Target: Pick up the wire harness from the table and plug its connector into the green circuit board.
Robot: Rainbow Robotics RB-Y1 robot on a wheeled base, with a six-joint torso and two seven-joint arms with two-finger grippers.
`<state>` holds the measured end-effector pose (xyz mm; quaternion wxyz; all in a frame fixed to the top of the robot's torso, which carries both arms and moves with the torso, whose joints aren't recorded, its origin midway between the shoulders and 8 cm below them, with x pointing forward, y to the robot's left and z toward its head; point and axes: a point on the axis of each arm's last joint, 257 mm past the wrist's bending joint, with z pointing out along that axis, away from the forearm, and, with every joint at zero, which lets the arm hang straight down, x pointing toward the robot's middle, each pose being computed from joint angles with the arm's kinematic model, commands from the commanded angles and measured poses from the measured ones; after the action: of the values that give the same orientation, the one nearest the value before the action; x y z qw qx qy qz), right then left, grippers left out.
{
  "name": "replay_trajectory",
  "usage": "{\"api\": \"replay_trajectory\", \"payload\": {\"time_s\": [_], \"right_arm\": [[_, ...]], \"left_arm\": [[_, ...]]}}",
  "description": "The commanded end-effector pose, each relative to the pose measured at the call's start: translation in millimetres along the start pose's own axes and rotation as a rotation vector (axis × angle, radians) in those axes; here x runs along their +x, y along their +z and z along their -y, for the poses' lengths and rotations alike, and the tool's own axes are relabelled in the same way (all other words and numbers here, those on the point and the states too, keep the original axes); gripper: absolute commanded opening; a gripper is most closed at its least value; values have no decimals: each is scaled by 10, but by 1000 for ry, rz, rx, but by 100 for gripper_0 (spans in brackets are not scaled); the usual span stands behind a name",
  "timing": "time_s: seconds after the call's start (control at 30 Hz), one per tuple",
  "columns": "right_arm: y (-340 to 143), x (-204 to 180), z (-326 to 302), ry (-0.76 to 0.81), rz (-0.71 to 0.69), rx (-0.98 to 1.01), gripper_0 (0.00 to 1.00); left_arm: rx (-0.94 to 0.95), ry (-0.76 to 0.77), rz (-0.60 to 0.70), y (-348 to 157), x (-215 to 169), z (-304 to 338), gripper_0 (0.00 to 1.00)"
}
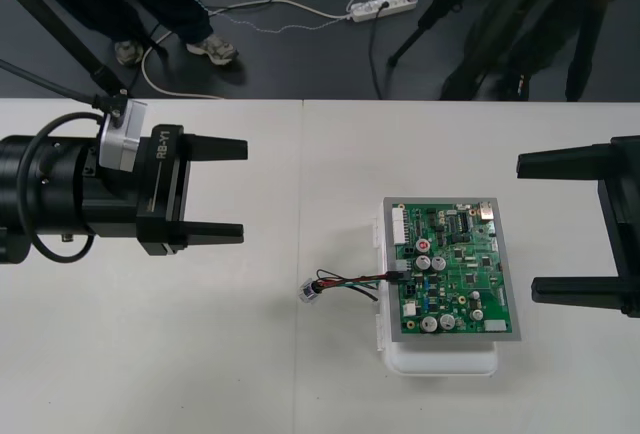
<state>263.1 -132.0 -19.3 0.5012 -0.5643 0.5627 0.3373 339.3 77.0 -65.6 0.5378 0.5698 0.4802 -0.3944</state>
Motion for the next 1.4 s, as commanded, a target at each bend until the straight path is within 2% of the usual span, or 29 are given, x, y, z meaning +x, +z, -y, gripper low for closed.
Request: {"api": "replay_trajectory", "payload": {"time_s": [0.03, 0.17, 0.6, 1.4], "right_arm": [[113, -82, -86, -194, -13, -17, 100], [147, -71, -146, -240, -10, -44, 100], [173, -22, -173, -172, -3, -69, 100], [102, 67, -7, -42, 57, -76, 100]], "left_arm": [[18, 47, -64, -168, -108, 97, 88], [-10, 61, -101, -197, -177, 37, 88], [-49, 108, -116, -167, -372, -72, 88], [-59, 111, -127, -163, -333, -100, 88]]}}
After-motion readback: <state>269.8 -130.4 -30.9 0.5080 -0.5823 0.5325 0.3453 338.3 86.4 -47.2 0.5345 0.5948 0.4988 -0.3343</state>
